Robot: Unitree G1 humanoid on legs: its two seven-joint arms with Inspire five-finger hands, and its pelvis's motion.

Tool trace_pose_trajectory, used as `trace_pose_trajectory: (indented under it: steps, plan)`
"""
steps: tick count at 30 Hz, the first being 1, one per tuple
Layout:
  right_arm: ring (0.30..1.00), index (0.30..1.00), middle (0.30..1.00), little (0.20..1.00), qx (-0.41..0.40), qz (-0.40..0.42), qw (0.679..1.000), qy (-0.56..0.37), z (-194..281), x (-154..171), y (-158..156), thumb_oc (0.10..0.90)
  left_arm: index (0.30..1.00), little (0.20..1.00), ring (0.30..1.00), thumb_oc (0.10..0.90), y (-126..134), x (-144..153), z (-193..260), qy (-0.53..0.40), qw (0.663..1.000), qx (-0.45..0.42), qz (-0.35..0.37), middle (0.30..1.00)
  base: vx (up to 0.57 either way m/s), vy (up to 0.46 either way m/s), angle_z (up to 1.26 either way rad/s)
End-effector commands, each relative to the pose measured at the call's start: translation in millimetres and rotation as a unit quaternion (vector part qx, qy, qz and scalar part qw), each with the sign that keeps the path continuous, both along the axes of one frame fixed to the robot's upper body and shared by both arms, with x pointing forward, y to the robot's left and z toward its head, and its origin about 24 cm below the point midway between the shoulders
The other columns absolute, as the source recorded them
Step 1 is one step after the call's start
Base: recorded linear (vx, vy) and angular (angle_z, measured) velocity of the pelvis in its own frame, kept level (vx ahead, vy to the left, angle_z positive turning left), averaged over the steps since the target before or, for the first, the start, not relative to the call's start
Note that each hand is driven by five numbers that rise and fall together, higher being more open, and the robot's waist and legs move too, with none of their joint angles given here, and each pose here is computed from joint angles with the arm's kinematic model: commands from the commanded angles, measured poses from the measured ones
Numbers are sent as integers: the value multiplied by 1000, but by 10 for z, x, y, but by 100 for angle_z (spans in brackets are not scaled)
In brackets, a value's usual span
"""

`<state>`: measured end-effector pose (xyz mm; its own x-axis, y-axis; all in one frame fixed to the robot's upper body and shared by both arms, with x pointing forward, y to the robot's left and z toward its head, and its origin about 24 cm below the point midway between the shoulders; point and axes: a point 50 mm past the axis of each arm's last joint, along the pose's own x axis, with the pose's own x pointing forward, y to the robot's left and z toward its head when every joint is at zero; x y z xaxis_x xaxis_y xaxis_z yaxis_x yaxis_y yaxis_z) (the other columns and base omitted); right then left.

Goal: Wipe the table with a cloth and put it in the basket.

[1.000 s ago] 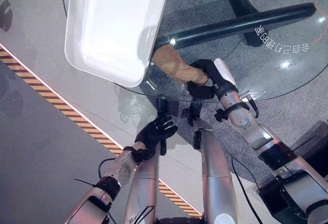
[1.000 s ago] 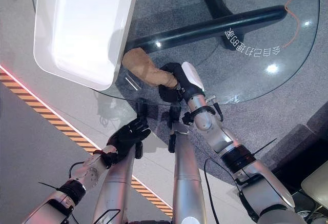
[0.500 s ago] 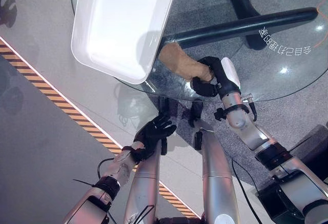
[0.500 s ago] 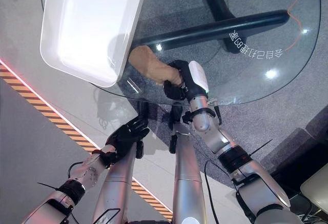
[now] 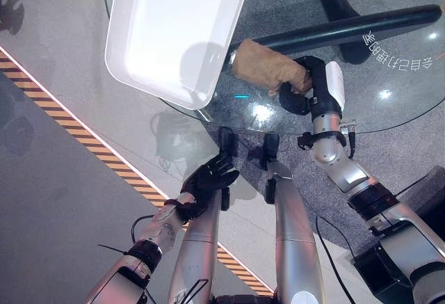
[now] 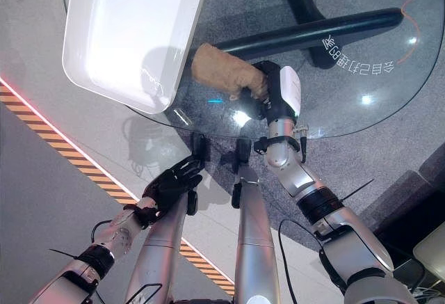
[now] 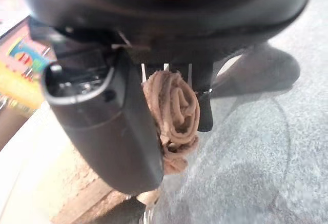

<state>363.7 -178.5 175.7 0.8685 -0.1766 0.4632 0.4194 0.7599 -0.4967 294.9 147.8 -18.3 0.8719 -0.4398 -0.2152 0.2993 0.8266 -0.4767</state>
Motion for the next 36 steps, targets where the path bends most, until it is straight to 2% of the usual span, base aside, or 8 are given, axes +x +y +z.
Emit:
trace_pose_trajectory:
  steps: [1, 12, 15, 23, 28, 31, 33, 36]
  plan:
    - [300, 300, 300, 200, 60, -236, 965, -96, 516, -126, -1038, 100, 900, 900, 900, 800, -43, -474, -401, 69, 997, -26, -13, 900, 0, 0, 0]
    - [300, 300, 300, 200, 149, -298, 927, -170, 546, -281, -1268, 100, 900, 900, 900, 800, -43, -509, -413, 70, 997, -25, -9, 900, 2, -2, -3]
    - [300, 300, 300, 200, 177, -317, 909, -206, 589, -340, -1314, 100, 900, 900, 900, 800, -43, -513, -415, 71, 997, -26, -8, 900, 4, -3, -5]
    - [300, 300, 300, 200, 211, -349, 881, -241, 597, -416, -1381, 100, 900, 900, 900, 800, -53, -508, -416, 73, 997, -26, -9, 900, 1, 0, 0]
    - [300, 300, 300, 200, 242, -402, 833, -293, 572, -525, -1465, 100, 900, 900, 900, 800, -73, -527, -437, 75, 997, -27, -10, 900, 5, -2, -1]
    - [300, 300, 300, 200, 254, -409, 817, -319, 592, -556, -1464, 100, 900, 900, 900, 800, -95, -531, -440, 76, 997, -27, -12, 900, 3, 0, -1]
    - [300, 300, 300, 200, 258, -405, 812, -333, 624, -569, -1447, 100, 900, 900, 900, 800, -102, -533, -442, 77, 997, -27, -12, 900, 0, 0, 0]
    - [300, 300, 300, 200, 255, -385, 821, -336, 675, -543, -1406, 100, 900, 900, 900, 800, -121, -511, -426, 77, 996, -29, -14, 900, 0, 0, 0]
